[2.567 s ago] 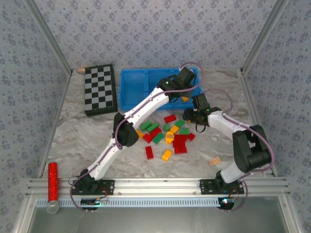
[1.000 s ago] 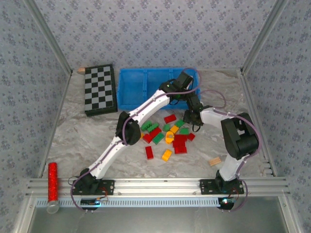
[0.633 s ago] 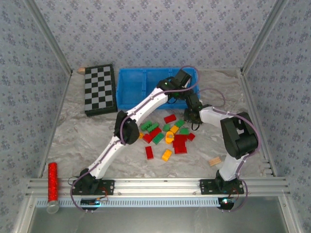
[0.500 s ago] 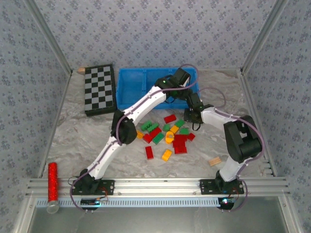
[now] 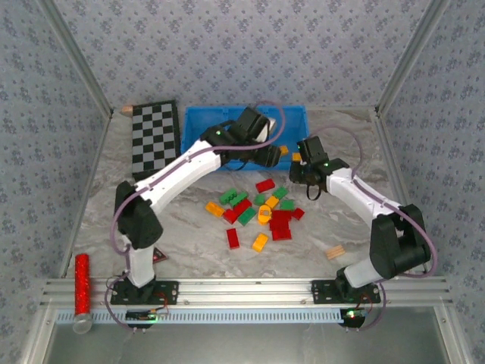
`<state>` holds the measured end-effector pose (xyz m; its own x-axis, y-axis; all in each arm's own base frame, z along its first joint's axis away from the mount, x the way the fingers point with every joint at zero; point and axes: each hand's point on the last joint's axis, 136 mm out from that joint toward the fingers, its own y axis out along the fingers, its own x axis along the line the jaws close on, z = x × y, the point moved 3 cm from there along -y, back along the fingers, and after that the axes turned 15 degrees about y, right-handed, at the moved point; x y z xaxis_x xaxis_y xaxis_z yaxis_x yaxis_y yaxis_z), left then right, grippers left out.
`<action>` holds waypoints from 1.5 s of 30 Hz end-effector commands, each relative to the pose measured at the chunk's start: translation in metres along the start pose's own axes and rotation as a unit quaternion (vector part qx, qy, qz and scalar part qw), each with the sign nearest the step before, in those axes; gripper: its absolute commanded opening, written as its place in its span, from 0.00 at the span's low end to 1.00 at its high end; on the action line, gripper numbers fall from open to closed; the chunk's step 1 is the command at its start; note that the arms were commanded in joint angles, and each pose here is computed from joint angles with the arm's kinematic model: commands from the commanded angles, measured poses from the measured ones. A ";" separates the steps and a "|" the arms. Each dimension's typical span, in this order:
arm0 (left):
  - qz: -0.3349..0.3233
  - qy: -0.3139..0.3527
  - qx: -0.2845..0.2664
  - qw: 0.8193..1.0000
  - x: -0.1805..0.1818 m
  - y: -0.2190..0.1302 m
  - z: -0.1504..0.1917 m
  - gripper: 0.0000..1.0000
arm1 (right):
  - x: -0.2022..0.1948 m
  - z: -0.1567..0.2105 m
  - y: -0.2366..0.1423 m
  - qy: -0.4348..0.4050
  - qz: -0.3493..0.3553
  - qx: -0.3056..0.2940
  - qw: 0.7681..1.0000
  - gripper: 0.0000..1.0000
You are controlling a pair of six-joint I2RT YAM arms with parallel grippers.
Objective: Sort the legos into containers by color
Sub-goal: Place the lego in the container.
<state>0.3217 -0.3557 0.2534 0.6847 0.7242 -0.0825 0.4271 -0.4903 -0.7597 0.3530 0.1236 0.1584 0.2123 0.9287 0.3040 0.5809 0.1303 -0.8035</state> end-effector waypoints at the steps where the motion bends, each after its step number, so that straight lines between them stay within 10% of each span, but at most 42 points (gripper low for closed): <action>1: 0.008 -0.017 0.009 1.000 -0.004 -0.008 0.029 0.62 | 0.015 -0.028 -0.002 -0.030 -0.012 -0.016 0.999 0.25; 11: -0.011 -0.043 0.074 0.996 -0.034 0.020 0.107 0.62 | 0.045 -0.073 0.046 -0.061 -0.023 -0.011 0.998 0.25; 45: -0.041 -0.104 0.162 0.981 -0.060 0.099 0.150 0.61 | 0.042 -0.058 0.101 -0.075 -0.021 0.041 0.996 0.49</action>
<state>0.2309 -0.3687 0.0847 0.5201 0.8459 -0.1177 0.2287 -0.2707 -0.9351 0.4651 0.1555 0.1085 0.0883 0.9652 0.2460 0.5042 0.1697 -0.8468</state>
